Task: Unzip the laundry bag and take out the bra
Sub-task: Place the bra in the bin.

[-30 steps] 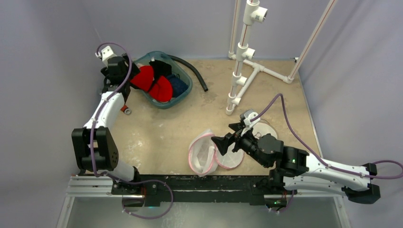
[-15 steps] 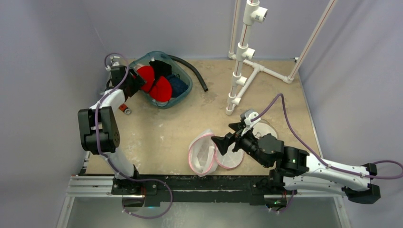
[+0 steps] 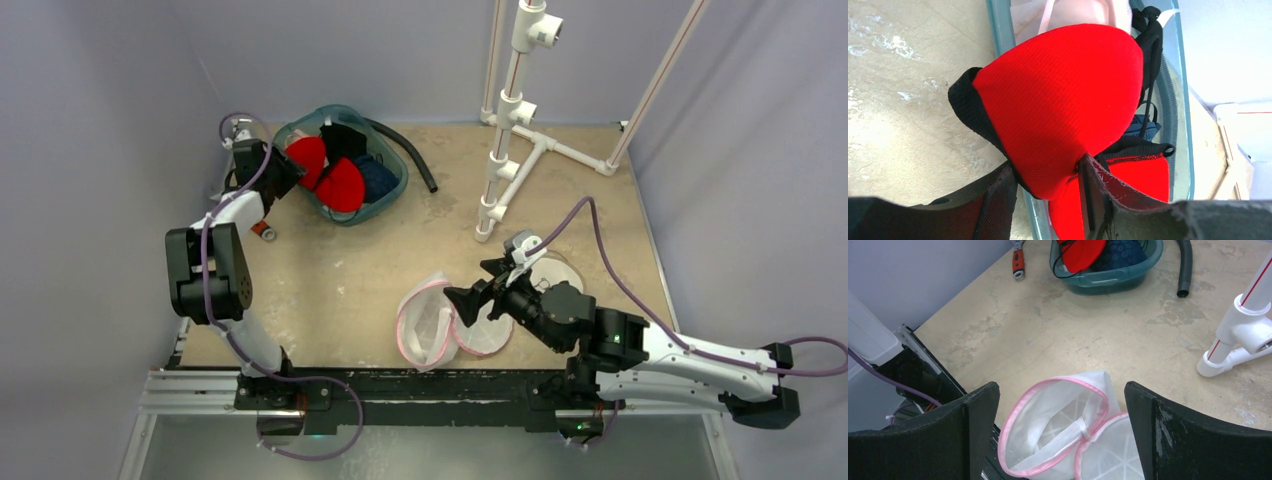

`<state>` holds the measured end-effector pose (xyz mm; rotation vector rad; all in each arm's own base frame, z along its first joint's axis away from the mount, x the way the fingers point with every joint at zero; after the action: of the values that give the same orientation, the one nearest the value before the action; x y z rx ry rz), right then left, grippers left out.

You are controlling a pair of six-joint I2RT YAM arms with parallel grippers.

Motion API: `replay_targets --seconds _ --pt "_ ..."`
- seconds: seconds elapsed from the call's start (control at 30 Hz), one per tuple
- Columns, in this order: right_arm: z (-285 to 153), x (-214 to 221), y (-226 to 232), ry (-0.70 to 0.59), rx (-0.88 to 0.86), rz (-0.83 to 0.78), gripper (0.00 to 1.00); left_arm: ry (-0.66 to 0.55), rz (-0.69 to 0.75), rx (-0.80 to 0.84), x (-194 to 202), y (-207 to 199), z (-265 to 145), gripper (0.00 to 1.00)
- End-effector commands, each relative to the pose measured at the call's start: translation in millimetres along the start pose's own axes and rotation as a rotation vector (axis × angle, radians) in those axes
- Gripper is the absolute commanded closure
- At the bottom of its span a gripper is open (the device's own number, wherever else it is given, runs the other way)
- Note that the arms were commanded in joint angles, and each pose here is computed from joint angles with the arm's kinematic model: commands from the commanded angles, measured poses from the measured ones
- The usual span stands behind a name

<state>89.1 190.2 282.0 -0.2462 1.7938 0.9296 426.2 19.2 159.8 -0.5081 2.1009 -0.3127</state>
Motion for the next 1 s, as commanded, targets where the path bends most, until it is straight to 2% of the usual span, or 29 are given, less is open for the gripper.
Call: replay_targets --seconds 0.0,0.27,0.6,0.7,0.83,0.97 --pt "1.5 -7.6 4.3 -0.038 -0.011 0.010 0.02 -0.159 0.054 0.067 -40.3 -18.9 -18.4 0.56" --pt "1.8 -7.8 4.3 -0.037 -0.008 0.010 0.02 -0.201 0.081 0.084 -47.3 -22.3 -23.3 0.59" --pt "1.7 -6.4 3.4 -0.028 0.002 0.009 0.02 -0.213 0.076 0.343 -53.5 -49.9 10.2 0.61" --pt "1.9 -6.3 3.6 -0.024 0.005 0.007 0.02 -0.179 0.104 0.359 -51.4 -57.8 22.9 0.56" --pt "1.0 -7.3 3.3 -0.021 0.011 0.008 0.02 -0.126 0.085 0.242 -45.0 -44.4 30.7 0.44" --pt "-0.1 -7.4 2.8 -0.031 0.003 0.017 0.02 -0.192 0.102 0.127 -58.4 -38.2 8.8 0.33"
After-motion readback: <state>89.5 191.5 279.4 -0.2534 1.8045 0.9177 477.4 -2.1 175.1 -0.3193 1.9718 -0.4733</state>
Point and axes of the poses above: each gripper's point midway between its finger pads, its own z axis out along the fingers, its own y axis along the line the jaws close on, x = y × z, the point moved 8 cm from there along -z, back along the fingers, and after that the axes turned 15 degrees about z, right-handed, at the moved point
